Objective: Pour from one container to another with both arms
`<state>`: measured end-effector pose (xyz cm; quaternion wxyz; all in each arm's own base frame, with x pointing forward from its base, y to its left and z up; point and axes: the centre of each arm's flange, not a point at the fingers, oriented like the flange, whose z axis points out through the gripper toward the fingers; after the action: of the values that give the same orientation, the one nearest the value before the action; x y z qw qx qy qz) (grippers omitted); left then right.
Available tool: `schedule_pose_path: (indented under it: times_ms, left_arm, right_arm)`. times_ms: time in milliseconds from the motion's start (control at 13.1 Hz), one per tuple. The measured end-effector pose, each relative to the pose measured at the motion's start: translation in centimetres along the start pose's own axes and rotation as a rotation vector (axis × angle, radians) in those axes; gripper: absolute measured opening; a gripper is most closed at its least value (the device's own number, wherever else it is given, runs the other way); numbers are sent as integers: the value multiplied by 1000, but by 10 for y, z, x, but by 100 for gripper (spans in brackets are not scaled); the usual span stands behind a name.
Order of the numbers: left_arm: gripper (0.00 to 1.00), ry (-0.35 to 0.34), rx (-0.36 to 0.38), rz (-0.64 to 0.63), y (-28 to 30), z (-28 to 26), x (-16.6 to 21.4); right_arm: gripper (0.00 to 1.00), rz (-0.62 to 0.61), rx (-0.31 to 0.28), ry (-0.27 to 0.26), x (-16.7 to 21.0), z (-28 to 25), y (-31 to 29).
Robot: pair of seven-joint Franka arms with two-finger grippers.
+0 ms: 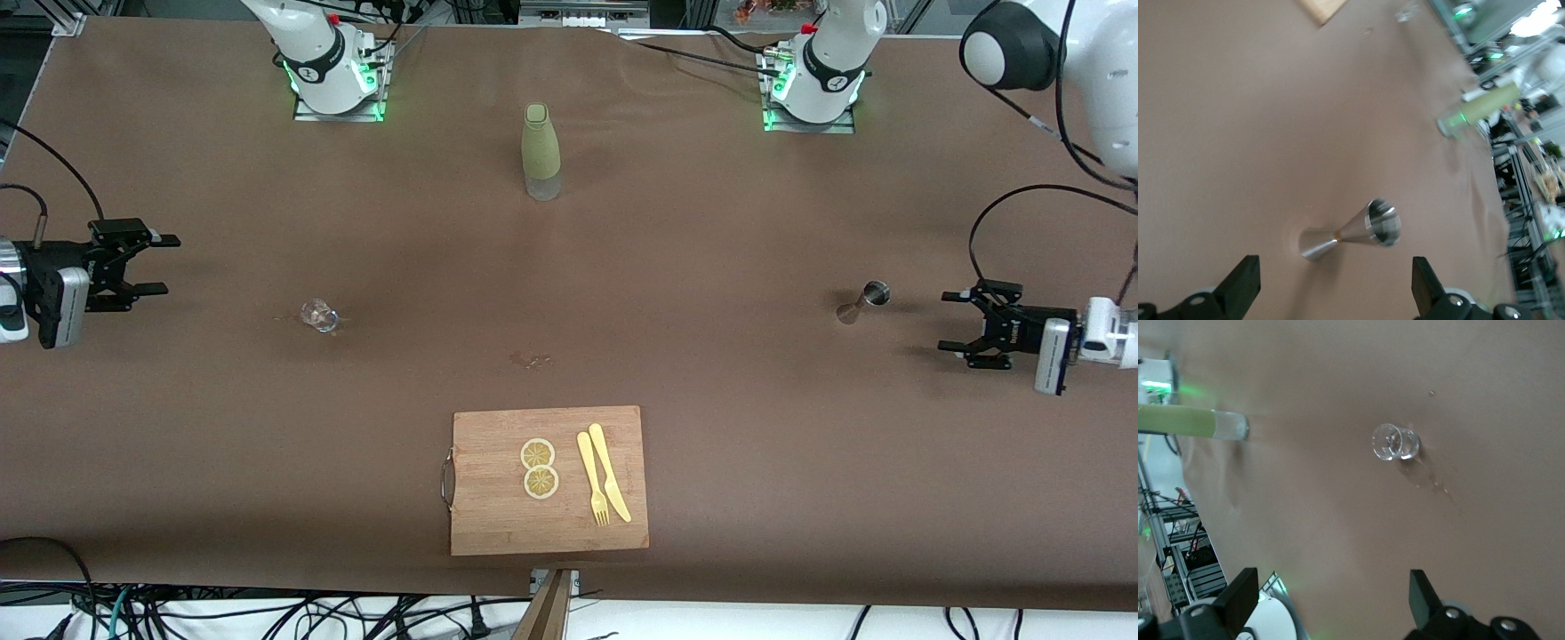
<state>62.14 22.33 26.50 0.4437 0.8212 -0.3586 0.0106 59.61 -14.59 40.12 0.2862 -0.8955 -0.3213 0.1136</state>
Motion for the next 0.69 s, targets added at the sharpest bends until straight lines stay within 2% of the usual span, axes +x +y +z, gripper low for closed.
schedule_pose_path:
  times_ms: [153, 383, 536, 689]
  left_arm:
    - [100, -62, 60, -195, 45, -13, 49]
    - [100, -112, 144, -456, 112, -13, 117]
    - [100, -190, 233, -546, 160, -1, 162]
    - [100, -292, 446, -482, 205, 1, 205]
  right_arm:
    - [100, 164, -116, -67, 12, -20, -41]
    - [100, 377, -297, -113, 29, -38, -108]
    - [100, 480, -432, -93, 36, -45, -143]
    - [100, 562, -527, -3, 35, -53, -164]
